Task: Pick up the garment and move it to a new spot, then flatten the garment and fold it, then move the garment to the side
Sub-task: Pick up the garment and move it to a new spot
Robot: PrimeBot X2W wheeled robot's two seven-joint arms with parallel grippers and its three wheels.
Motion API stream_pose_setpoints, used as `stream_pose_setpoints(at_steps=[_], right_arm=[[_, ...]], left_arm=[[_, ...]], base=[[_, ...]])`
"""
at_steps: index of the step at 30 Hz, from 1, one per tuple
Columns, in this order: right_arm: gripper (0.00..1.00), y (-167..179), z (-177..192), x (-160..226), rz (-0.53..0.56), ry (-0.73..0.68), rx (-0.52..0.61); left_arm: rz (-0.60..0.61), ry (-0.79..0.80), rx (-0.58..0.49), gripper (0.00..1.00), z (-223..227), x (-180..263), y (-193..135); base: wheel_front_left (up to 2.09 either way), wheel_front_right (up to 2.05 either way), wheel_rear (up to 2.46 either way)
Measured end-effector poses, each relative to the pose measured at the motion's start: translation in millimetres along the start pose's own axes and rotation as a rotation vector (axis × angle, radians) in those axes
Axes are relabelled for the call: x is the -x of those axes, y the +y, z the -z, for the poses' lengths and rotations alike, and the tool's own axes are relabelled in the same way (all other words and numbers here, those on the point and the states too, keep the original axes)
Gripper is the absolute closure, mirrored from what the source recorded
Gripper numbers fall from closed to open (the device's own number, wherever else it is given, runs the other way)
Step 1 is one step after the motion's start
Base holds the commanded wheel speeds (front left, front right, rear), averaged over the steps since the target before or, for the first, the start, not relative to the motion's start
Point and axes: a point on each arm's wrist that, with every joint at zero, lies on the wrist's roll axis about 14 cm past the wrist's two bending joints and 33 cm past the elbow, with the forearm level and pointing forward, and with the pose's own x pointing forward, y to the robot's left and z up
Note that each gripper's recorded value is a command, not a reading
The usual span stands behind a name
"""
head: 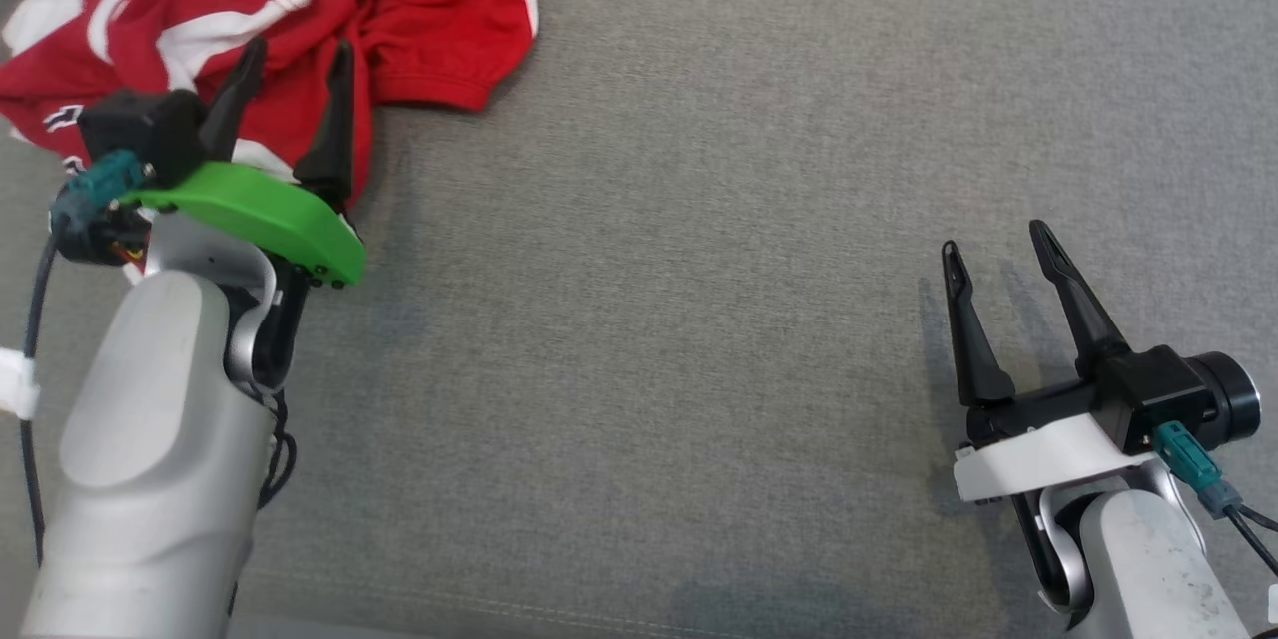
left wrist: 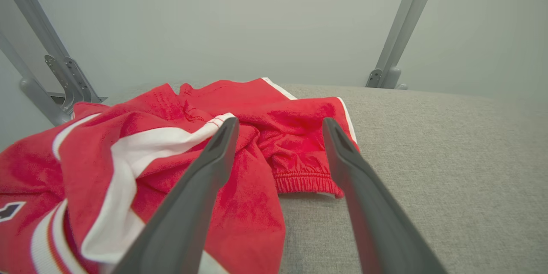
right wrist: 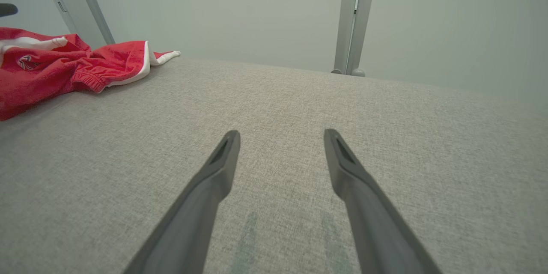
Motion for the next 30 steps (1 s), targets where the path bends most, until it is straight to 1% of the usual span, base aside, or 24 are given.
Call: stream_pose_setpoints(at_steps=[2, 4, 5, 7, 9, 12, 16, 21, 22, 23, 24, 27, 30], right_arm=[[0.0, -7.0, 7.9, 0.9, 0.017, 0.017, -0.003], [0.0, -15.6, 14.7, 4.8, 0.04, 0.036, 0.0], [0.0, -20.7, 17.3, 7.2, 0.054, 0.044, 0.003], [0.0, -29.0, 20.8, 10.3, 0.079, 0.053, 0.005], [0.0, -35.7, 27.3, 13.9, 0.099, 0.071, 0.004], [0.0, -41.9, 36.1, 18.0, 0.118, 0.095, 0.001], [0.0, -47.7, 42.4, 17.7, 0.134, 0.107, 0.0], [0.0, -50.9, 47.3, 16.2, 0.139, 0.116, 0.001], [0.0, -51.5, 47.6, 16.6, 0.141, 0.118, 0.001], [0.0, -51.9, 47.8, 17.3, 0.142, 0.119, 0.002], [0.0, -51.9, 47.5, 17.8, 0.143, 0.119, 0.002], [0.0, -53.2, 43.7, 20.0, 0.15, 0.115, 0.006], [0.0, -51.4, 39.5, 24.4, 0.155, 0.111, -0.002]], left_arm=[[0.01, 0.042, -0.012, 0.0, 10.3, -18.4, -1.0], [-0.006, 0.126, -0.014, 0.0, 29.3, -32.6, 3.0], [-0.004, 0.146, -0.024, 0.0, 35.1, -38.1, 3.5], [-0.006, 0.159, -0.003, 0.0, 40.5, -51.7, 1.4], [0.009, 0.196, -0.019, 0.0, 52.4, -61.8, -3.8], [0.017, 0.257, -0.032, 0.0, 74.7, -68.8, -6.4], [0.026, 0.321, -0.038, 0.0, 93.5, -79.5, -10.1], [0.022, 0.413, -0.046, 0.0, 118.5, -82.6, -9.8], [0.021, 0.432, -0.048, 0.2, 122.5, -82.1, -9.7], [0.024, 0.445, -0.054, 0.71, 124.8, -81.9, -10.2], [0.028, 0.453, -0.059, 1.0, 126.1, -81.3, -11.0], [0.028, 0.448, -0.057, 1.0, 123.7, -78.5, -11.5], [0.012, 0.419, -0.024, 1.0, 114.7, -75.0, -8.9]], base=[[0.0, 0.0, 0.0], [0.0, 0.0, 0.0], [0.0, 0.0, 0.0], [0.0, 0.0, 0.0], [0.0, 0.0, 0.0], [0.0, 0.0, 0.0], [0.0, 0.0, 0.0], [0.0, 0.0, 0.0], [0.0, 0.0, 0.0], [0.0, 0.0, 0.0], [0.0, 0.0, 0.0], [0.0, 0.0, 0.0], [0.0, 0.0, 0.0]])
